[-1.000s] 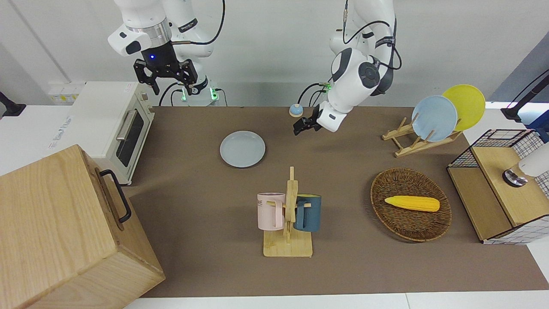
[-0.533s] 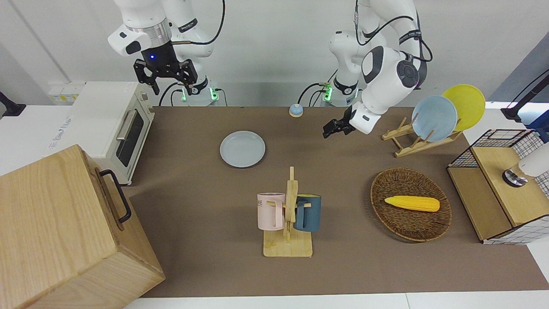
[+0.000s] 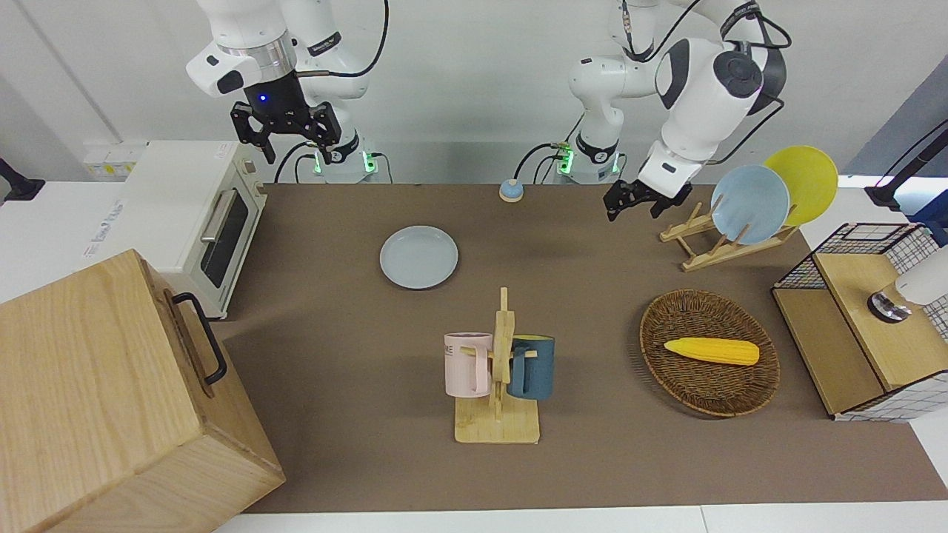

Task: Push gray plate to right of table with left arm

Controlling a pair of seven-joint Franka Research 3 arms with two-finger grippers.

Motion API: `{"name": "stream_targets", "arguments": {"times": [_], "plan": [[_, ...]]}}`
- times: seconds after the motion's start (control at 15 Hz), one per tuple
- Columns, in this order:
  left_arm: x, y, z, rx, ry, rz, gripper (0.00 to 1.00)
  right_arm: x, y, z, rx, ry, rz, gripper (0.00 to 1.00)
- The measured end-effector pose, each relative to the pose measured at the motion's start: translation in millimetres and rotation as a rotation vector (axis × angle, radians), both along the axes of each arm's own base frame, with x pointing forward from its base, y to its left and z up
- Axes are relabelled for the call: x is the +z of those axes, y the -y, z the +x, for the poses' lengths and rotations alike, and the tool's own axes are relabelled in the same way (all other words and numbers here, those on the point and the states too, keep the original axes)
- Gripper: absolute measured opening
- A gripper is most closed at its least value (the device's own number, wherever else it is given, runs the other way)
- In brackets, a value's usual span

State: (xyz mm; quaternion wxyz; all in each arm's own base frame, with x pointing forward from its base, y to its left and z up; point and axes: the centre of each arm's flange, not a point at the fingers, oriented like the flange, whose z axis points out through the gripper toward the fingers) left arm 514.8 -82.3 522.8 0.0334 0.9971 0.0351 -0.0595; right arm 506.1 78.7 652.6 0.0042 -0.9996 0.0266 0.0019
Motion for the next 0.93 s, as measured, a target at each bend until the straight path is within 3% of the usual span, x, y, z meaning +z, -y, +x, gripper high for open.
{"name": "stream_targets", "arguments": {"times": [0.2, 0.93], "plan": [[29.5, -28.3, 4.6, -0.042, 0.045, 0.025, 1.00, 0.0, 0.0, 0.0, 0.000, 0.000, 0.000, 1.00], [75.3, -40.2, 9.5, -0.045, 0.114, 0.026, 1.00, 0.0, 0.0, 0.0, 0.000, 0.000, 0.000, 1.00]]}}
